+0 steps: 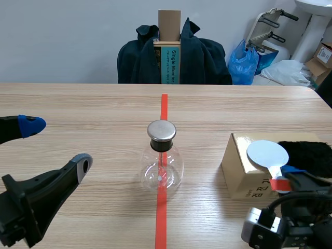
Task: Do the electroscope experiment.
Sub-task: 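Pick up the white charging plate, then bring the plate to the electroscope and point at the metal foil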
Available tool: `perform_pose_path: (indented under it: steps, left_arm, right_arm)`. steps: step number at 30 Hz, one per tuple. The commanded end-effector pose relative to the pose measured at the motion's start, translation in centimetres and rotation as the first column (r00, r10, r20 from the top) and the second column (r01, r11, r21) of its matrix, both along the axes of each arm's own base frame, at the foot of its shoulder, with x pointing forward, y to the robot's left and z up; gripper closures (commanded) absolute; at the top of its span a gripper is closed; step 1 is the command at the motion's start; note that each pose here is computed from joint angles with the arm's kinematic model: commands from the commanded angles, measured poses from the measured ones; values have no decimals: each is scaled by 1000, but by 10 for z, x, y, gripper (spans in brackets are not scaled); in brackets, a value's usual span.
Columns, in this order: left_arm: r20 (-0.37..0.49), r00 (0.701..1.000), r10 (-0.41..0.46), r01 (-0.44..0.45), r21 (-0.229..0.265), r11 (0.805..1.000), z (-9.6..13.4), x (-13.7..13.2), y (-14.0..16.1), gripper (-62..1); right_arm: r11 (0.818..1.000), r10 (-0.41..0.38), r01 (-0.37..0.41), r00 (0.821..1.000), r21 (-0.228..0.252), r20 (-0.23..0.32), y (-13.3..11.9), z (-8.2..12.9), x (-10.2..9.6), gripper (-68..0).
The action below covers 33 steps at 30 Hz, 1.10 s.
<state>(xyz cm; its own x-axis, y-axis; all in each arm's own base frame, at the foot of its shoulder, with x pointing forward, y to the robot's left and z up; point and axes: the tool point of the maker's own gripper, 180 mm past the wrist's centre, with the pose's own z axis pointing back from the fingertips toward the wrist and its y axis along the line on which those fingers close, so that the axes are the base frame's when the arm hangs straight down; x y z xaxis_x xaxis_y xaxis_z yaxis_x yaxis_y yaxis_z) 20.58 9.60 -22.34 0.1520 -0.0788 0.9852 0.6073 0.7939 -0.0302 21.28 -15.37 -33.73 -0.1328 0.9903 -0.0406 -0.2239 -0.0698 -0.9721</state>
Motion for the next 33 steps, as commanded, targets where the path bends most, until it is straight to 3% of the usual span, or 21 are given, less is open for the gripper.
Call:
perform_pose_path:
  steps: [1,6,11,18,21,22,26,29,33]
  left_arm:
    - [23,1000,-5,6,-14,1000,9,0,-2,-623]
    - [23,1000,-5,6,-14,1000,9,0,-2,-623]
    - [23,1000,-5,6,-14,1000,9,0,-2,-623]
    - [22,1000,-8,9,-15,1000,9,0,-2,-623]
    - [12,1000,-15,15,8,1000,5,-1,-2,-623]
    - [5,1000,-20,20,24,1000,2,-1,-1,-573]
    - [-38,998,-54,58,122,991,-12,7,5,-244]
    - [-54,994,-92,101,181,978,-19,17,13,-17]
    - [-54,984,-171,178,192,965,-24,27,21,-21]
  right_arm:
    - [1000,5,-4,999,-11,34,-3,10,5,-12]
    - [1000,5,-5,999,-10,45,-3,12,5,-8]
    - [1000,14,-13,985,-8,170,-8,36,10,-8]
    - [999,40,-31,944,-34,327,-19,70,9,-8]
    - [999,29,-21,934,-26,355,-25,82,11,-8]
    - [1000,20,-14,931,-19,365,-28,87,11,-8]
    - [1000,-8,3,901,10,434,-36,115,18,-8]
    - [1000,-26,17,867,24,498,-41,141,22,-8]
    - [998,-39,7,809,57,586,-40,181,24,-8]
